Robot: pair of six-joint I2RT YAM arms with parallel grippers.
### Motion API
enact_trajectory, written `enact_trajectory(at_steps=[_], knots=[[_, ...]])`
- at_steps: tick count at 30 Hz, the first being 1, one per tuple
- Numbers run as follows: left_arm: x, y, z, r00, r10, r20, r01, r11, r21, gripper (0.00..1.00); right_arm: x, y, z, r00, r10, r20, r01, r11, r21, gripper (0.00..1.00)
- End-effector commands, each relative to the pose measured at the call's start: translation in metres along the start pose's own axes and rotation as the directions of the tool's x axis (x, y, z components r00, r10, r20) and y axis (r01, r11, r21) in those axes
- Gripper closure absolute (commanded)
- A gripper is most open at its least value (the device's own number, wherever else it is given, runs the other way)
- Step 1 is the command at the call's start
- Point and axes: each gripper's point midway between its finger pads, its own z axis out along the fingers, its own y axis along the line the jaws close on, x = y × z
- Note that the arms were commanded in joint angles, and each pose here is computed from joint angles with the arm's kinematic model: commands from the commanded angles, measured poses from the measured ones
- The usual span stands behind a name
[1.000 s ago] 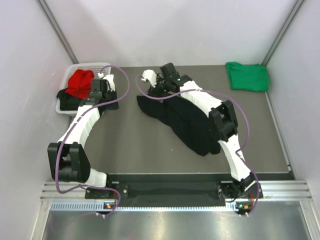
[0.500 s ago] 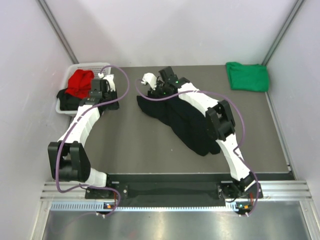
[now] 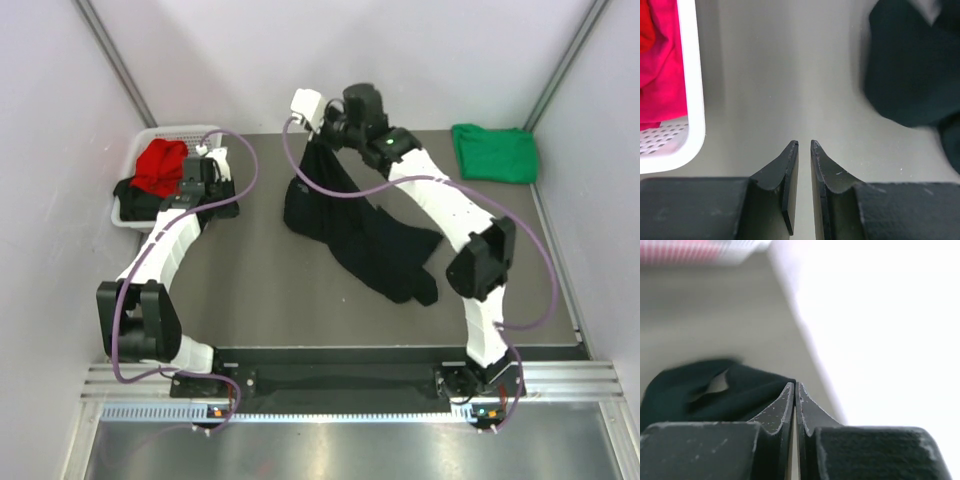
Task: Fold and stack the t-shirts
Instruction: Flatten the tshirt out
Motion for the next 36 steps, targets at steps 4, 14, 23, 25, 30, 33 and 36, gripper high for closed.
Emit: enact_trajectory(at_steps=[4, 14, 23, 25, 30, 33, 36], knots=[[-0.038, -0.005, -0.002, 0.994, -0.007, 0.111, 0.004, 1.0, 0.022, 0.79, -0.146, -0.053, -0.084, 0.93, -0.234, 0.285, 0.164, 0.955, 0.249, 1.0], [-0.082, -0.002, -0.014, 0.98, 0.034, 0.195, -0.031, 0.999, -0.016, 0.79, -0.139, -0.013, -0.088, 0.924, -0.276, 0.264, 0.244, 0.958, 0.147, 1.0], [-0.118, -0.005, -0.028, 0.963, 0.1, 0.251, -0.099, 0.995, -0.014, 0.75, -0.069, 0.126, -0.097, 0.969, -0.18, 0.169, 0.232, 0.901, -0.367, 0.93], [-0.116, -0.012, -0.021, 0.966, 0.111, 0.234, -0.122, 0.992, 0.034, 0.73, -0.054, 0.133, -0.097, 0.98, -0.168, 0.109, 0.197, 0.902, -0.384, 0.63], [-0.12, -0.033, 0.017, 0.975, 0.131, 0.182, -0.163, 0.971, 0.173, 0.64, 0.021, 0.094, -0.075, 0.996, 0.014, -0.085, -0.034, 0.972, -0.234, 0.47], [-0.123, -0.037, 0.041, 0.981, 0.123, 0.151, -0.153, 0.967, 0.203, 0.62, 0.078, 0.073, -0.059, 0.958, 0.175, -0.227, -0.22, 0.956, -0.193, 0.47], [-0.117, -0.041, 0.062, 0.986, 0.122, 0.113, -0.146, 0.96, 0.237, 0.6, 0.124, 0.065, -0.041, 0.895, 0.297, -0.332, -0.371, 0.91, -0.187, 0.47]])
